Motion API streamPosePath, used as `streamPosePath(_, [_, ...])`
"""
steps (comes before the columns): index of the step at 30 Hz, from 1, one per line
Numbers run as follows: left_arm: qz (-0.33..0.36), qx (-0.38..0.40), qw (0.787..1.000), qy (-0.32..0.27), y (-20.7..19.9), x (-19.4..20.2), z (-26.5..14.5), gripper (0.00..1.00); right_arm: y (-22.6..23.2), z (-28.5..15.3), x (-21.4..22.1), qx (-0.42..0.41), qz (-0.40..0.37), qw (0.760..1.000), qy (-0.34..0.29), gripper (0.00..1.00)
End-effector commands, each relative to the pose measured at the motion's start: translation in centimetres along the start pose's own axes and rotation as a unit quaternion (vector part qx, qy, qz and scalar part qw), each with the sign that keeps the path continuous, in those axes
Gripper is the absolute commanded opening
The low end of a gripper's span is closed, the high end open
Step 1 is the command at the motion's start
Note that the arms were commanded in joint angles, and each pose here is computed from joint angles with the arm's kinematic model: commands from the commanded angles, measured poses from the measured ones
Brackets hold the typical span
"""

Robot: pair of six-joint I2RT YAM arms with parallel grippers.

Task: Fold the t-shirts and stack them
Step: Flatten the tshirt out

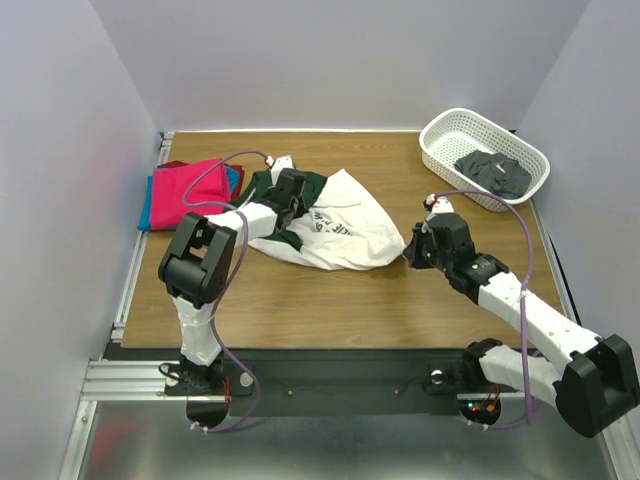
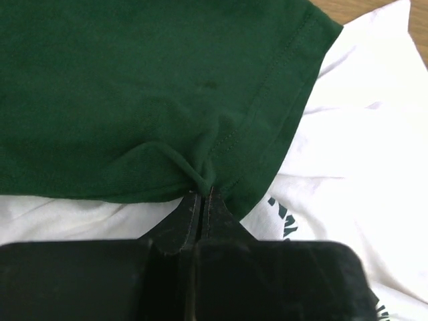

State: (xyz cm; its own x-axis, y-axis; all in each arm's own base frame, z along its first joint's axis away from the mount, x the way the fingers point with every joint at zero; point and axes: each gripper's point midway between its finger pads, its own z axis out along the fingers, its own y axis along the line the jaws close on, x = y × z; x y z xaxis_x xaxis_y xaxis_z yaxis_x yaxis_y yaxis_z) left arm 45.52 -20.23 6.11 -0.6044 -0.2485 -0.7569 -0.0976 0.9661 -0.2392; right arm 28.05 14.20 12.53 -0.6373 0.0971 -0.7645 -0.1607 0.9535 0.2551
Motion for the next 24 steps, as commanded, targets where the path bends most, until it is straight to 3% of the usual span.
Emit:
streamPosePath(1, [-0.002,0.011,0.998,-0.057,-1.2,-5.5,-3.1,0.0,-0.3,-0.2,-2.4,0.016,0.0,0.999,-0.049,0.01])
streamPosePath(9, [-0.038,0.038,0.982,-0.179,-0.3,-16.3,-14.1,0.0,-3.4,-2.4,-8.6,0.133,-0.025,0.982,-0.131,0.0])
streamPosePath(14, [-0.093,0.033,0.952,-0.289,5.2,-23.1,-23.6,0.0,-3.8,-5.3,-13.2,0.165,-0.029,0.968,-0.184,0.0])
streamPosePath(20, [-0.122,-0.014,0.917,-0.38,10.4,-26.7,-33.4,0.0,-4.3,-9.9,-17.6,0.197,-0.025,0.95,-0.242,0.0])
streamPosePath(24, [-0.121,-0.014,0.905,-0.408,10.9,-28.3,-36.1,0.0,-4.1,-12.9,-19.3,0.193,-0.015,0.942,-0.274,0.0])
